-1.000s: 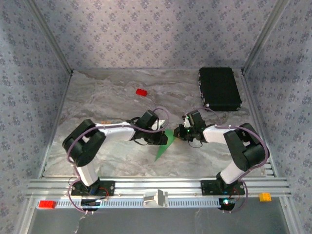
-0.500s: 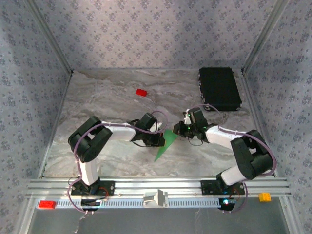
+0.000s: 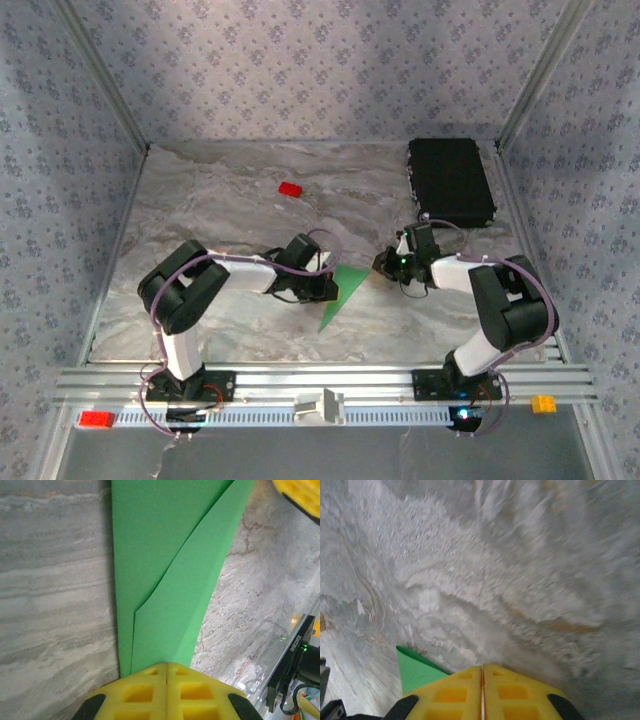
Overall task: Fold a paper plane with a square sheet of paper (pick it up from the middle)
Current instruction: Fold the wing for the fifth time at the center of the table.
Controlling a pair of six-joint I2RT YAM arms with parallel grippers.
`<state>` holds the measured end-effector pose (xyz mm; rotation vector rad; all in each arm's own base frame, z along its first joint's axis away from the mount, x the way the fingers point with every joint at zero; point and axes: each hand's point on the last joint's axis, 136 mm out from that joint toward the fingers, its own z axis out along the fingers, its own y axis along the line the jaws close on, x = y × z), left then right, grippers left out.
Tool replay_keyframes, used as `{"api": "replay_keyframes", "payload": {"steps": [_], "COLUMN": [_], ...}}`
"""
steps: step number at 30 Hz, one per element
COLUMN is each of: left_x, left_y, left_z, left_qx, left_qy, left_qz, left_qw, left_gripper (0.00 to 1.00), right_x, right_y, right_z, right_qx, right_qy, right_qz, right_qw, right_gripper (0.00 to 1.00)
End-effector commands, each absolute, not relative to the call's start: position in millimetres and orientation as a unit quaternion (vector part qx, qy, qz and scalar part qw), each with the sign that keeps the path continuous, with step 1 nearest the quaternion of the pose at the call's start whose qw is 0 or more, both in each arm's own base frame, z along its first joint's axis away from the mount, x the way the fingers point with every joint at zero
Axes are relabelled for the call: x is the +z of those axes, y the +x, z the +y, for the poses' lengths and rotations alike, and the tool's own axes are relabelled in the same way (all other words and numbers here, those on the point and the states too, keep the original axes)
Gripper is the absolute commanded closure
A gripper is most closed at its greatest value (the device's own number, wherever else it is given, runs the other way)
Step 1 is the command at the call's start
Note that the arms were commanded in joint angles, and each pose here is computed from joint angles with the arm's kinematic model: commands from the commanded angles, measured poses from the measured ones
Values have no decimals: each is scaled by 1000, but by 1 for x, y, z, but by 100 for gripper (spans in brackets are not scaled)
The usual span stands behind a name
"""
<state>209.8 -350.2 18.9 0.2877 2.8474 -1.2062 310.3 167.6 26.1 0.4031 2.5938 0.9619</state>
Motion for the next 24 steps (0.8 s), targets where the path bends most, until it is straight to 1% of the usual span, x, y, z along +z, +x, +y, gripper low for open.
{"api": "replay_keyframes", "payload": {"steps": [1, 7, 14, 18, 24], "left_x": [-3, 3, 9, 16, 36], "left_y": [199, 215, 230, 234, 234], "left_z": [-330, -334, -339, -343, -351], "left_qx": [-347, -354, -374, -383, -401], "left_qy": [58, 15, -27, -27, -5], "left_qz": [936, 935, 925, 921, 913], "left_qw": [-1, 32, 63, 69, 78], "left_gripper": [99, 99, 99, 99, 93], "right_x": [46, 56, 56, 55, 52], "right_y": [307, 288, 264, 257, 253], "right_z": [171, 173, 187, 189, 189], "right_qx": [354, 349, 342, 336, 329], "right_qy": [125, 130, 112, 112, 115], "right_qz": [908, 907, 914, 916, 920], "right_qw": [187, 199, 186, 187, 180], "right_gripper": [89, 86, 84, 83, 83]}}
